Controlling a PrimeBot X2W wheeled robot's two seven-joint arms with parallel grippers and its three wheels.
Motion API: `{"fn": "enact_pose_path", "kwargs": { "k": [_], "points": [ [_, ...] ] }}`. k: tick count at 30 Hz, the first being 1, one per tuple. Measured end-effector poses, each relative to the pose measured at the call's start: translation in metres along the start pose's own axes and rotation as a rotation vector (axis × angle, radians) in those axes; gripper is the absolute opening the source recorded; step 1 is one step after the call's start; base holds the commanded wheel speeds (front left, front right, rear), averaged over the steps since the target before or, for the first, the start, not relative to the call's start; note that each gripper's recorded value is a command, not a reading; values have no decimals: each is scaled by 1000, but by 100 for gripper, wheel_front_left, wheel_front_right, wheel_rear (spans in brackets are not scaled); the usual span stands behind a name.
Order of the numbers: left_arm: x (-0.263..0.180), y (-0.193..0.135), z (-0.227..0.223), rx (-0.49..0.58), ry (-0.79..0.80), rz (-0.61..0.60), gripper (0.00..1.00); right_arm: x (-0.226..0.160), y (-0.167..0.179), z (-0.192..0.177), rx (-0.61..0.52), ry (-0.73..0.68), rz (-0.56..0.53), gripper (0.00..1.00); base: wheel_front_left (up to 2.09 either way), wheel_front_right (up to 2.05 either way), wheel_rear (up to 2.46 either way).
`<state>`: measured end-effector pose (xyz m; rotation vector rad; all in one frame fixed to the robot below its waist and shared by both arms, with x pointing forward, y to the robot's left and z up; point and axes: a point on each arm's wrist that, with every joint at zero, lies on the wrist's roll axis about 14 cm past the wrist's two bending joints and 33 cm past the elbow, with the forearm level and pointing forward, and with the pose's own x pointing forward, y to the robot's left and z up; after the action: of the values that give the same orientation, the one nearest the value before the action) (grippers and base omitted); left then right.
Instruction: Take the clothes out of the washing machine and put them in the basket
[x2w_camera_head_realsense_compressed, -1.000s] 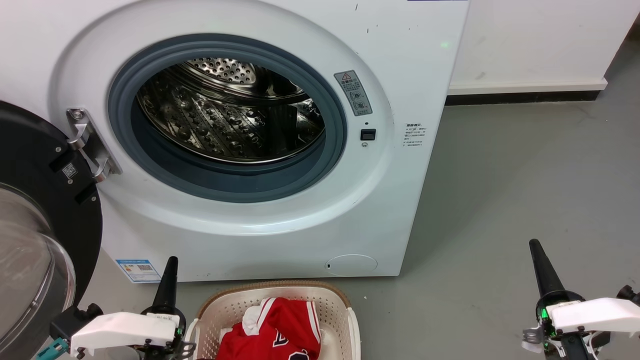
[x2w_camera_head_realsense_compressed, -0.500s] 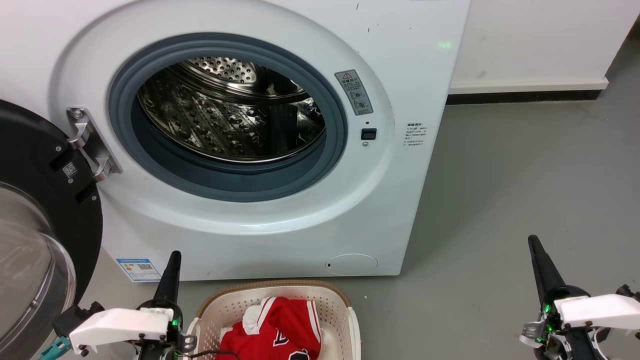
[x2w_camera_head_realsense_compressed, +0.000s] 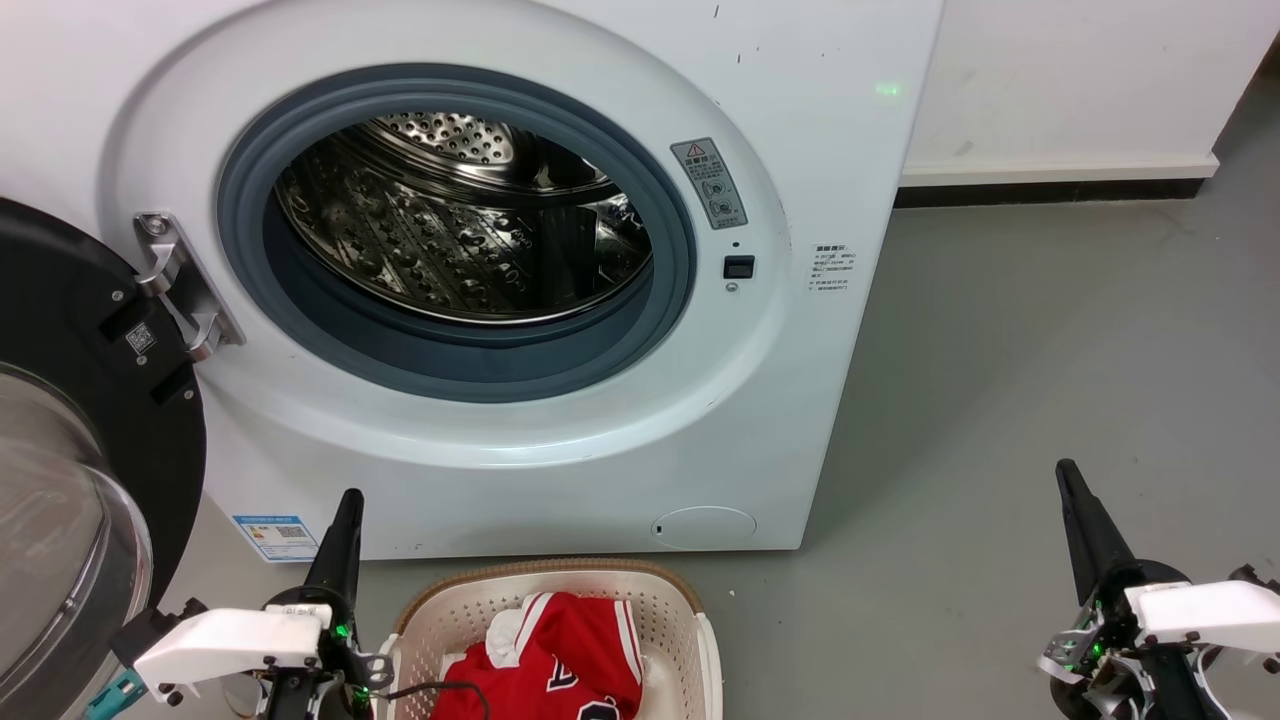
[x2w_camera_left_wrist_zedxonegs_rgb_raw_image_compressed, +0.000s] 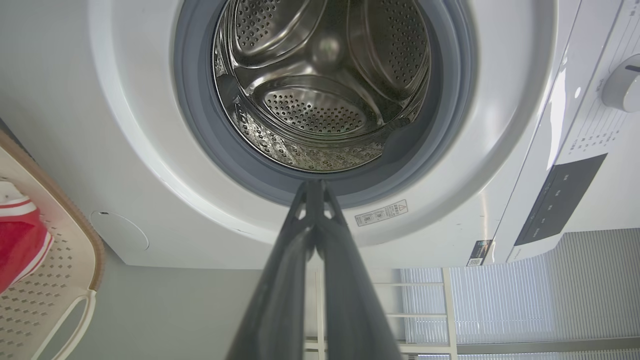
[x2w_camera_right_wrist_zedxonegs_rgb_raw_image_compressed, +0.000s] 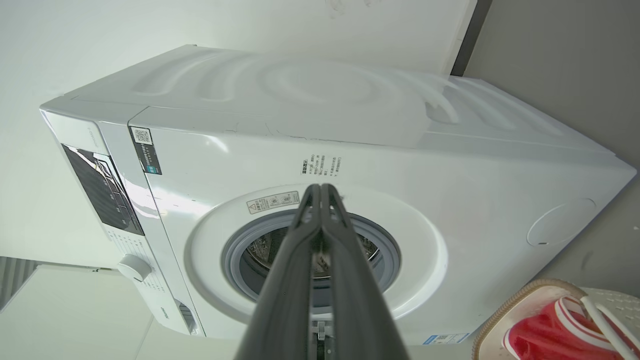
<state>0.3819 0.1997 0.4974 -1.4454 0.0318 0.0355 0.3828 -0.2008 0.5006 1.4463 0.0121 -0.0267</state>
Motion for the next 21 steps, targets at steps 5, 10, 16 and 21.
{"fn": "enact_pose_path", "kwargs": {
  "k": [5,10,16,21],
  "points": [
    [3,-4,1,-40,0,-16,0,0,0,0,39,4,1,0,0,0,0],
    [3,-4,1,-78,1,-19,0,2,1,0,77,7,7,0,0,0,0],
    [6,-7,1,-123,3,-34,0,4,4,0,119,11,15,0,0,0,0],
    [6,-8,1,-129,4,-37,0,5,4,0,126,10,16,0,0,0,0]
  ]
}}
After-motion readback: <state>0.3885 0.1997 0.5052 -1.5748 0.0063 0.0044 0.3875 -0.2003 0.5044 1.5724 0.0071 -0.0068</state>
